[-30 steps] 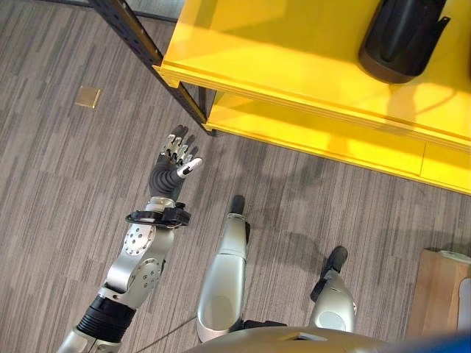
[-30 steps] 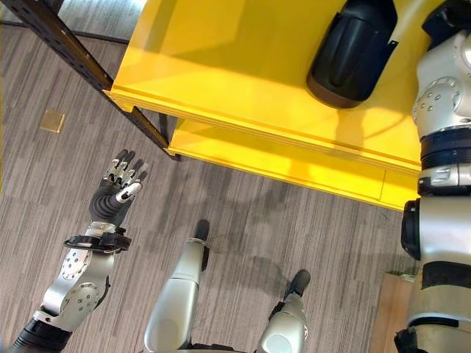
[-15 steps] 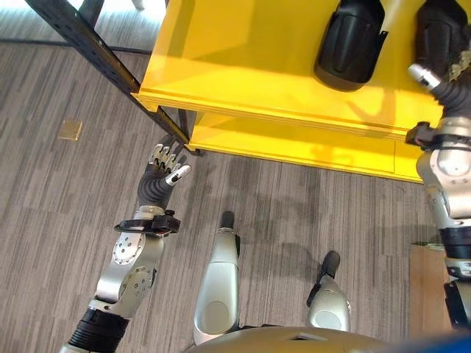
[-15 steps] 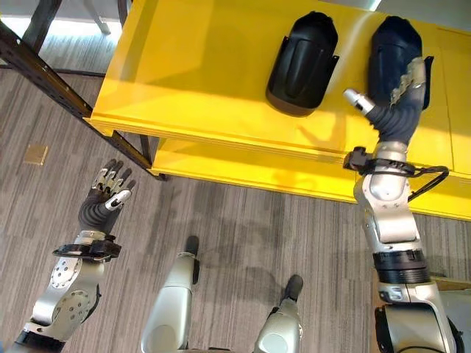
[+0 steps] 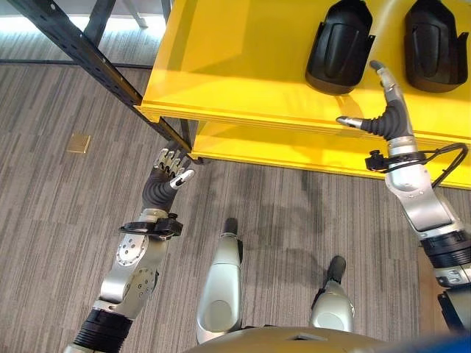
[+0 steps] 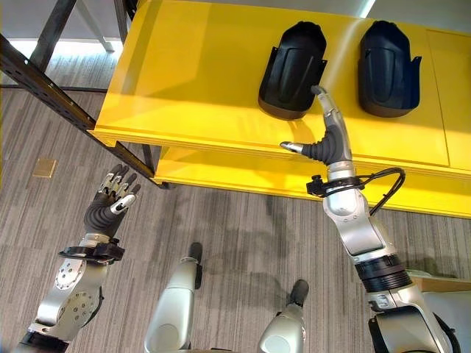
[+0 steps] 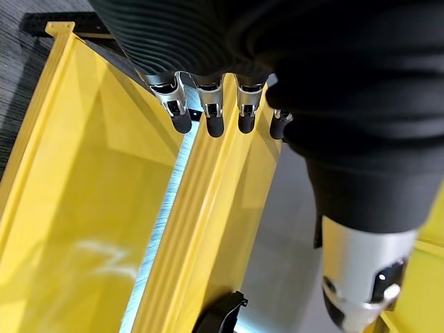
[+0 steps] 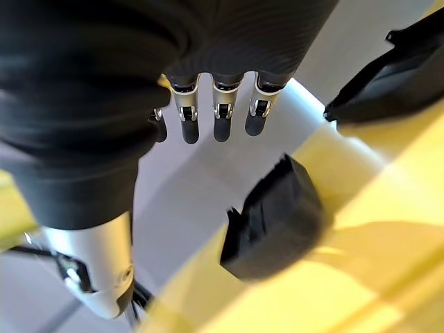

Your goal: Move parts from the plastic box to the shelf.

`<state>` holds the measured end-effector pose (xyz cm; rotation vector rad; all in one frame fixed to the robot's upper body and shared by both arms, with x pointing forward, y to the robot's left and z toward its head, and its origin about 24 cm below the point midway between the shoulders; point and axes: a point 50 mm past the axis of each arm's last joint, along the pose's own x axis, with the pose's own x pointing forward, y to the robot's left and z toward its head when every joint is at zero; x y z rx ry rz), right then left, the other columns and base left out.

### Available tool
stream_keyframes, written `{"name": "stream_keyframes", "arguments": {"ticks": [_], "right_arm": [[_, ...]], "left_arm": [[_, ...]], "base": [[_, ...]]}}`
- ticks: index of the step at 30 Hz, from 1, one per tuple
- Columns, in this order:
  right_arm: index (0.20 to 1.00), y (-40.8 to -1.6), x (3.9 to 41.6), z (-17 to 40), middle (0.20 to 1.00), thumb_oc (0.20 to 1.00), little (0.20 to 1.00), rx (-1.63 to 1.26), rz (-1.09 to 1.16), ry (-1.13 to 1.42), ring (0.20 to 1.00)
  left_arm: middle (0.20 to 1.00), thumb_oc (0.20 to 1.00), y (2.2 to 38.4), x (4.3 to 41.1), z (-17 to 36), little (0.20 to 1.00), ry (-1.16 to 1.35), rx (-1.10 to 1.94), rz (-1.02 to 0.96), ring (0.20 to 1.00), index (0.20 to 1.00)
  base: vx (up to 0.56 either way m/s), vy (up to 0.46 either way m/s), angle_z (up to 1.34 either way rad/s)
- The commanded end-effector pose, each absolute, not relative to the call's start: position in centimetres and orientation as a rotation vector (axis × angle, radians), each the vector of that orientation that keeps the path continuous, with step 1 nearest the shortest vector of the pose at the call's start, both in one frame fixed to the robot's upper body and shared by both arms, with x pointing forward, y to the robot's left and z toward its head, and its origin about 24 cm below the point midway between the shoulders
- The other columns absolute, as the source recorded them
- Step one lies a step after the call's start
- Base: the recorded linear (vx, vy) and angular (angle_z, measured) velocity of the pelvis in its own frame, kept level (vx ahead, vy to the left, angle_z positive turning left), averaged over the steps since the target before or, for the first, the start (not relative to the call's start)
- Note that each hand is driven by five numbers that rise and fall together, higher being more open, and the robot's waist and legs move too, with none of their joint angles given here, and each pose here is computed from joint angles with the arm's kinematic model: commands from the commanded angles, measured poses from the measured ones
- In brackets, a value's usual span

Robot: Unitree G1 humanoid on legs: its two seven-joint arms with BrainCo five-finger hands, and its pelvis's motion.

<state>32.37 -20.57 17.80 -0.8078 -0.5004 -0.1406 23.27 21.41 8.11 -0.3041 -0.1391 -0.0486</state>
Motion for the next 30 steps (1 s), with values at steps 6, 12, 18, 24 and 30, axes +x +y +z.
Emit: {"name": "stream_keyframes", "arguments": {"ticks": [6,12,18,24,30], "right_arm": [[1.000,-20.0,34.6,21.5,1.000,1.000,1.000,-1.071,-0.180,-0.595,1.000],[1.000,-19.9,36.2,20.3,1.000,1.000,1.000,-1.132,-0.187,-0.503,1.000],[1.000,-20.6,37.0,20.2,1.000,1.000,1.000,-1.102,-0.242,-0.454,1.000],[1.000,-21.4,37.7,21.8,1.000,1.000,1.000,-1.112,-0.307,-0.456,1.000],[1.000,-22.0,37.3,26.3,1.000,1.000,1.000,-1.177,-0.389,-0.576,1.000]], "left_arm": [[1.000,1.000,20.5,23.6,9.2,1.000,-0.228,-0.266,-0.095,1.000,1.000],[1.000,1.000,20.5,23.6,9.3,1.000,-0.237,-0.269,-0.090,1.000,1.000],[1.000,1.000,20.6,23.7,9.5,1.000,-0.247,-0.272,-0.087,1.000,1.000],[1.000,1.000,20.5,23.7,9.8,1.000,-0.261,-0.269,-0.099,1.000,1.000],[1.000,1.000,20.4,23.9,10.1,1.000,-0.275,-0.265,-0.111,1.000,1.000]], "base": [[0.00,0.000,0.00],[0.00,0.000,0.00],[0.00,0.000,0.00],[0.00,0.000,0.00],[0.00,0.004,0.01]]}}
